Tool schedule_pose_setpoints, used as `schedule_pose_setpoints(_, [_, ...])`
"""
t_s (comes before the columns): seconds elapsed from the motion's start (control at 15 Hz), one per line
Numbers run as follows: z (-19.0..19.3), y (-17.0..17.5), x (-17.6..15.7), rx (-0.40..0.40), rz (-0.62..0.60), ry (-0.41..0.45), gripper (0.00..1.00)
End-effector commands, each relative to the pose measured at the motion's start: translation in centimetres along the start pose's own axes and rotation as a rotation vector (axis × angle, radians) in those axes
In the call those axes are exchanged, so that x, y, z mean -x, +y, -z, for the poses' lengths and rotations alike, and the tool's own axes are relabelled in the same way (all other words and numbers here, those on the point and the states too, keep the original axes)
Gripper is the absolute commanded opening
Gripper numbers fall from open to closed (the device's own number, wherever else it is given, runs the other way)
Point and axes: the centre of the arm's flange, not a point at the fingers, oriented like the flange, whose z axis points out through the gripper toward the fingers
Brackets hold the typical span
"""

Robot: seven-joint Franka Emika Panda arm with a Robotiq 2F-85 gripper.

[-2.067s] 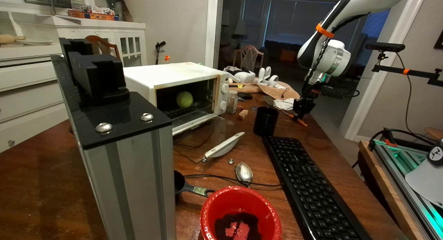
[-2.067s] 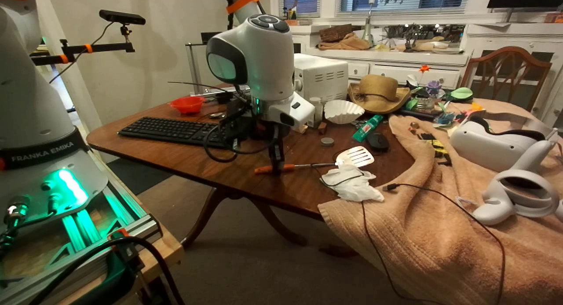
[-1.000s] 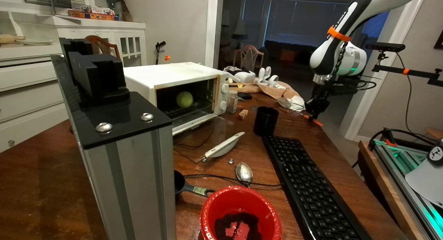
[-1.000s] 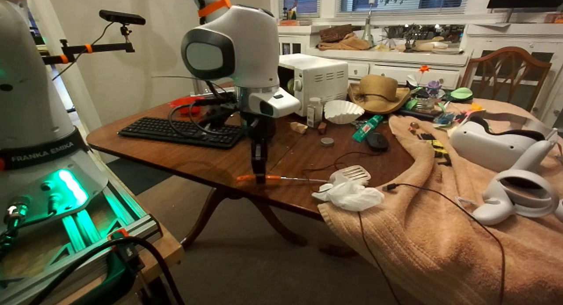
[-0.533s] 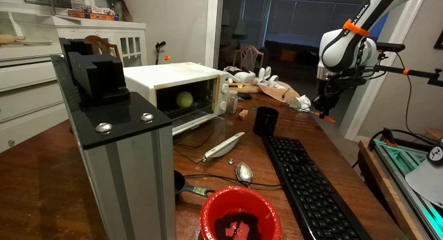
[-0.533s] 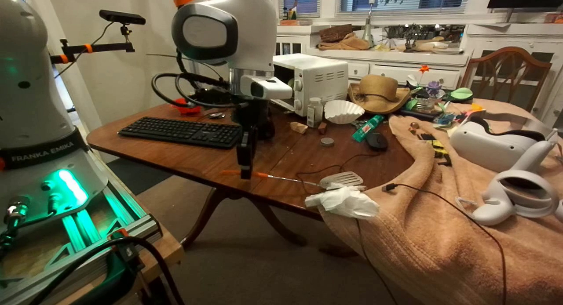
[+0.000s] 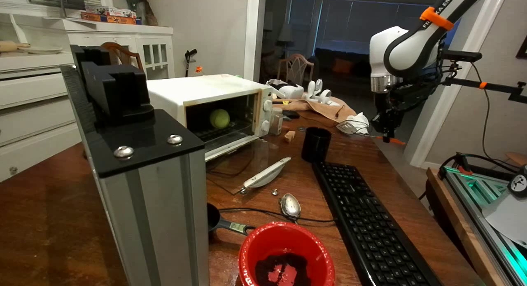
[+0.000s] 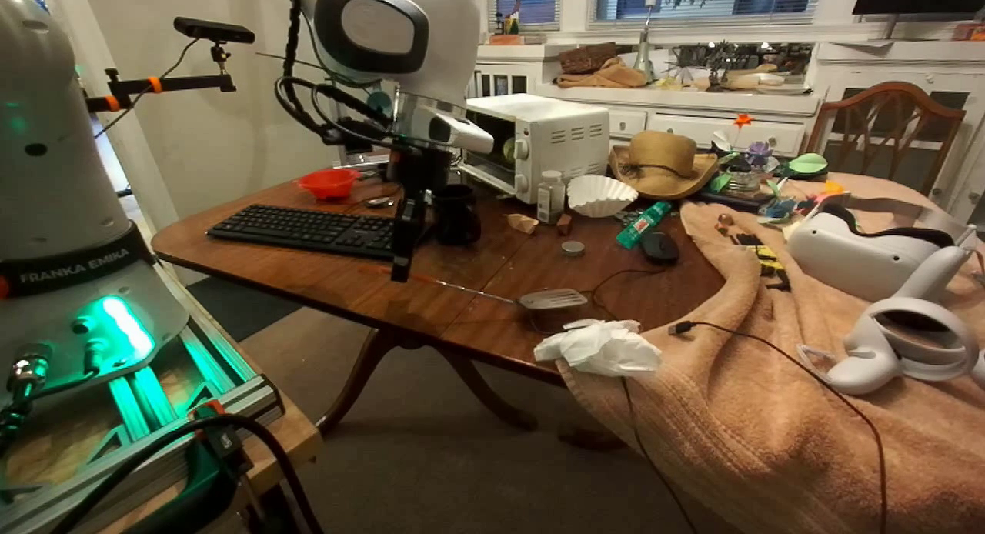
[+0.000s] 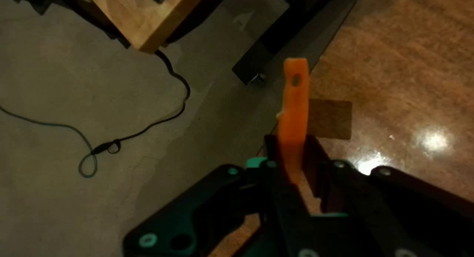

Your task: Use the spatula to push the green ball further into the microwave

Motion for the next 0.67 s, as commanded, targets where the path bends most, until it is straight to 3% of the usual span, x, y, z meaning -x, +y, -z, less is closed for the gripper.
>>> schedule_pose_setpoints(0.0, [2.3,-0.5,2.1,0.018,-0.003,-0.098,0.05])
schedule_pose_setpoints(0.2, [3.2,-0.9,2.7,0.018,-0.031,-0.159,0.05])
schedule_pose_setpoints(0.6, [4.9,-0.8,2.8,-0.003,-0.113,-0.153,0.05])
